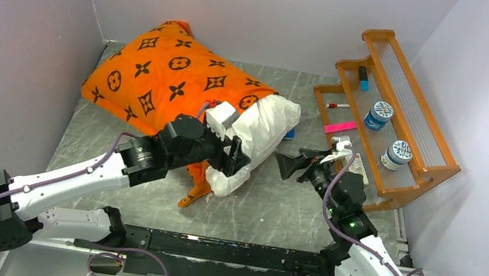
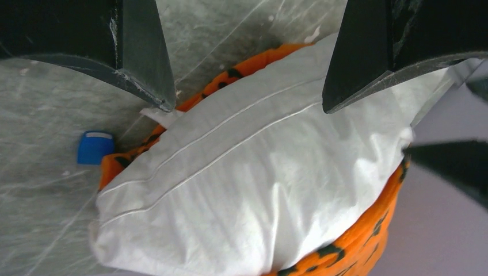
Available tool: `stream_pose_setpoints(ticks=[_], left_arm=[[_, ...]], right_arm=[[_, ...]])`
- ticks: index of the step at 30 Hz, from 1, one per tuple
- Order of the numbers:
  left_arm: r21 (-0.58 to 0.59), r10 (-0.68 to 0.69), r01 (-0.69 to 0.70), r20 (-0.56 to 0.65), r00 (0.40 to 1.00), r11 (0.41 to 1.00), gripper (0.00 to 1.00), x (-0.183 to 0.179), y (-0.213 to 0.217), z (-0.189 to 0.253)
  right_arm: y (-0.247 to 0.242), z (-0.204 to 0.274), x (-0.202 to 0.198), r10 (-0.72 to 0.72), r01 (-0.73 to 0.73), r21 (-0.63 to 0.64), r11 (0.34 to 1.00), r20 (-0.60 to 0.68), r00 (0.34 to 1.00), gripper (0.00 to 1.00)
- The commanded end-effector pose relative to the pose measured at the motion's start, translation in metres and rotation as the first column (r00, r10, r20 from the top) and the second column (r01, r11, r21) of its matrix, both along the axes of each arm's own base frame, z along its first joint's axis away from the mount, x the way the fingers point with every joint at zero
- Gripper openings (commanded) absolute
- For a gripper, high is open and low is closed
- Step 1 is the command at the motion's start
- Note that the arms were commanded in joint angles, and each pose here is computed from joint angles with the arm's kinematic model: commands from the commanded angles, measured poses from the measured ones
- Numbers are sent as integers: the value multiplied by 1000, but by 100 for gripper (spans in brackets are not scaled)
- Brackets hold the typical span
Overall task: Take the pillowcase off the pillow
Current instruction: Remove the pillow from the pillowcase.
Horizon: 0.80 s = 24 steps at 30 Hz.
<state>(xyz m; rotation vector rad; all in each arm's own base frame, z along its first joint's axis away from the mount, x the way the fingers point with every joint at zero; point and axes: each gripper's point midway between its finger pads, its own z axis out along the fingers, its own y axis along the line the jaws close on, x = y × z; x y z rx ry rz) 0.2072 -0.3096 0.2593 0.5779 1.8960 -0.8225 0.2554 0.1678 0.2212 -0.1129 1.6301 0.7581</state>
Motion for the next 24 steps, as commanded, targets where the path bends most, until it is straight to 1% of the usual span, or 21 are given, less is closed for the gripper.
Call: stream_pose_setpoints(ticks=[1,5,7,8,10,13,15,19,22,24], left_arm=[[-133,41,-38,17,999,990,83,9,14,32],[-147,90,-98,-59,994,984,87,25,34,11],[-154,112,-128,-109,988,980,87,36,46,-1],[-158,121,-142,-134,984,977,87,40,52,-6],[-175,140,-170,-171,975,970,88,46,64,-12],[-195,196,-228,-171,966,954,90,51,88,-12],[-186,248,-277,-165,955,943,91,54,105,-12],[-169,319,-347,-173,932,922,93,58,130,-20],[-144,369,-396,-182,912,907,94,61,144,-31],[-118,402,-430,-199,894,895,95,63,154,-41]], right_arm=[[21,2,-26,181,-181,-16,983,-16,983,100],[37,3,-40,308,-313,-57,948,-82,948,100],[53,13,-57,445,-448,-42,893,-54,894,100],[59,18,-62,481,-482,-43,875,-38,876,100],[64,21,-62,487,-486,-95,869,-22,873,100],[75,18,-59,475,-466,-221,857,-14,880,100],[89,14,-68,491,-474,-296,829,-17,871,100],[109,28,-80,518,-457,-394,797,59,853,100],[128,38,-95,570,-454,-495,741,105,815,100],[137,34,-103,580,-413,-591,693,118,806,100]])
